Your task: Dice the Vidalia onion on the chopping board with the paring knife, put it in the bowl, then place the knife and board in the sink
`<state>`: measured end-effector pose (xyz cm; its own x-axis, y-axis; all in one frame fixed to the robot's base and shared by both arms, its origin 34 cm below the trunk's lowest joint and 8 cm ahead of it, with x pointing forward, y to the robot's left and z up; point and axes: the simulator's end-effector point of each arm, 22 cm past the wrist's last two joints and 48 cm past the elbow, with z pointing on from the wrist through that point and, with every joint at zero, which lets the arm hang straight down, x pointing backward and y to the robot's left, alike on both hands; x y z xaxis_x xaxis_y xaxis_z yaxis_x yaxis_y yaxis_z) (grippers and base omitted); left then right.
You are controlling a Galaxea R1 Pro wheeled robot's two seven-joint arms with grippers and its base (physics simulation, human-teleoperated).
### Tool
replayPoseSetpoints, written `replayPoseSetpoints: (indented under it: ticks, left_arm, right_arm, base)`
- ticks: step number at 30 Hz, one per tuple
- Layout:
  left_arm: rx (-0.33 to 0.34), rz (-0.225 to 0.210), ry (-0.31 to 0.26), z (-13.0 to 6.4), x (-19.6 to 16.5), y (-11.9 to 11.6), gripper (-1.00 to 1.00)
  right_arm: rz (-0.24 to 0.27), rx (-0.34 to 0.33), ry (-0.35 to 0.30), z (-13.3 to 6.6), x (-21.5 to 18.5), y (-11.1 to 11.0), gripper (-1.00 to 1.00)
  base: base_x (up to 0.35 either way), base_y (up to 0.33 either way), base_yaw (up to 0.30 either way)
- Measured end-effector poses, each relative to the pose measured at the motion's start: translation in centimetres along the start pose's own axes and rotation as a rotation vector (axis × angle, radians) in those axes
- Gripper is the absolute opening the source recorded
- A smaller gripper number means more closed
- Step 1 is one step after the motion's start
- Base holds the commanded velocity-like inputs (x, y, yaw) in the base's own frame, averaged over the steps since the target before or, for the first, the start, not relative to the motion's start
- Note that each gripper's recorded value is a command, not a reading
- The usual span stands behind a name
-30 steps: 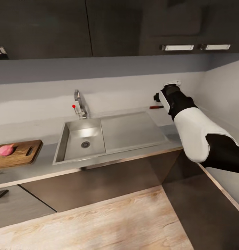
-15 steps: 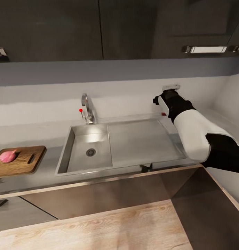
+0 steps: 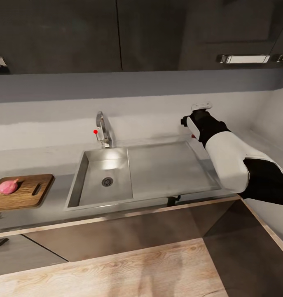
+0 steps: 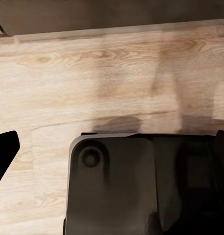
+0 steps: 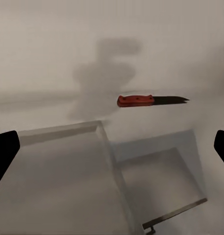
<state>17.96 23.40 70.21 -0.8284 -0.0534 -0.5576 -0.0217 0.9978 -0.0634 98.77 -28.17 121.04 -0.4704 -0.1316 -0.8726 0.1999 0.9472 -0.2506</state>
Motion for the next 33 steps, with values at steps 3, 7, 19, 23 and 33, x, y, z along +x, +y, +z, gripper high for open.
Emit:
replayPoseSetpoints:
  ticks: [3, 7, 19, 23, 33]
  left_arm:
    - [0.0, 0.0, 0.0, 0.0, 0.0, 0.0, 1.0]
    - [0.0, 0.0, 0.0, 0.0, 0.0, 0.0, 1.0]
    - [0.001, 0.0, 0.0, 0.0, 0.0, 0.0, 1.0]
    - [0.001, 0.0, 0.001, 0.0, 0.0, 0.0, 1.0]
    - [0.0, 0.0, 0.0, 0.0, 0.0, 0.0, 1.0]
  right_arm:
    - [-0.001, 0.001, 0.002, 0.0, 0.1, 0.0, 1.0]
    - [-0.002, 0.0, 0.005, 0.1, 0.3, 0.1, 1.0]
    - [-0.007, 0.002, 0.02, 0.4, 1.4, 0.1, 1.0]
    - [-0.006, 0.011, 0.023, 0.9, 2.4, -0.7, 1.0]
    - [-0.008, 0.019, 0.039, 1.4, 4.1, -1.3, 1.0]
  base:
    - [0.0, 0.0, 0.0]
    - [0.0, -0.004, 0.0]
    - [0.0, -0.036, 0.0]
    - [0.0, 0.0, 0.0]
    - [0.106, -0.089, 0.0]
